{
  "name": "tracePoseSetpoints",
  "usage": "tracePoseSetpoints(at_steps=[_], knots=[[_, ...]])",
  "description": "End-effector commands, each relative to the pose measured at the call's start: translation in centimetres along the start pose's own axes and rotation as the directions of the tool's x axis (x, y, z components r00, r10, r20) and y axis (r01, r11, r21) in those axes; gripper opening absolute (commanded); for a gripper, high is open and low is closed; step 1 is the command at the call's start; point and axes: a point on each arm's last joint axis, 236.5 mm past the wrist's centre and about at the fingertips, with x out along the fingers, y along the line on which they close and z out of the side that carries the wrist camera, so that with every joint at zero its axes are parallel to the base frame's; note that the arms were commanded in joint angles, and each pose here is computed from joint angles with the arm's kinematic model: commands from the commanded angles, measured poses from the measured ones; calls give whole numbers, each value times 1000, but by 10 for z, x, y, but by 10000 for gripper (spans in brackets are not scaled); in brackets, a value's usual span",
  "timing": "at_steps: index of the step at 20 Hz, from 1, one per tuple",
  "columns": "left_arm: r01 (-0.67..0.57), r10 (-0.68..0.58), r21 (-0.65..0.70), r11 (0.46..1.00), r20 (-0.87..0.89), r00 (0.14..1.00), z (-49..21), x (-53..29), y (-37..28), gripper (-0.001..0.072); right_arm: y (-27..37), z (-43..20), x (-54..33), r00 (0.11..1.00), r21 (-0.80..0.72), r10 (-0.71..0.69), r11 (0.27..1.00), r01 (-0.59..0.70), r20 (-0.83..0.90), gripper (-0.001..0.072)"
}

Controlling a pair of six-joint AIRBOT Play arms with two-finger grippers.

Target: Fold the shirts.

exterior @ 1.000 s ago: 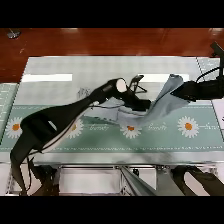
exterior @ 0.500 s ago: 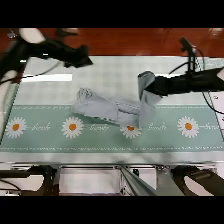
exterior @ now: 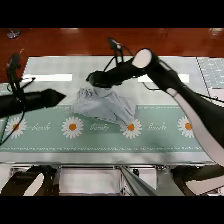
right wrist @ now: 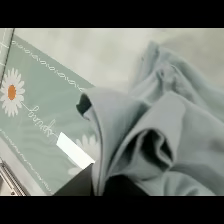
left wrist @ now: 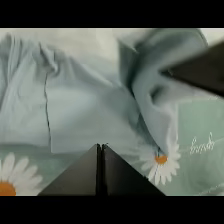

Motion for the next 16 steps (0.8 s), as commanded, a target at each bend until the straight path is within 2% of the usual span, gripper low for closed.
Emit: tracePoseSetpoints(at_steps=[1, 2, 3, 4, 7, 10, 11, 12, 13, 14, 15, 16], knots=[[-4, 2, -46, 999, -39, 999, -47, 10, 17, 20, 12, -1, 65, 996, 35, 73, 997, -71, -42, 28], [-10, 8, -55, 998, -48, 999, -51, 13, 21, 21, 14, -2, 78, 995, 44, 89, 995, -87, -52, 75], [-17, 14, -64, 998, -46, 999, -52, 16, 25, 20, 18, -5, 88, 991, 63, 114, 992, -110, -66, 276], [-23, 20, -69, 997, -37, 999, -51, 18, 28, 20, 22, -11, 94, 985, 81, 147, 987, -140, -87, 625], [-32, 33, -70, 997, 11, 999, -39, 18, 31, 21, 9, -7, 57, 974, 68, 162, 986, -153, -159, 627], [-48, 50, -78, 996, 26, 998, -35, 16, 38, 20, -23, 9, -52, 968, 50, 136, 990, -128, -210, 620], [-59, 61, -72, 996, 26, 998, -35, 15, 41, 21, -42, 10, -99, 975, 21, 58, 998, -54, -214, 620], [-73, 74, -60, 996, 23, 997, -36, 15, 44, 21, -68, 6, -144, 974, -20, -88, 996, 85, -211, 620], [-86, 87, -49, 995, 20, 996, -36, 15, 47, 21, -96, 1, -185, 949, -45, -252, 968, 248, -187, 620], [-91, 92, -45, 995, 19, 996, -36, 15, 48, 21, -124, -6, -226, 898, -46, -416, 909, 413, -145, 621], [-93, 94, -44, 995, 19, 995, -37, 15, 49, 21, -143, -13, -254, 853, -6, -515, 856, 516, -85, 621], [-93, 94, -44, 995, 19, 995, -37, 15, 49, 21, -157, -23, -269, 827, 70, -562, 825, 561, -8, 621]])
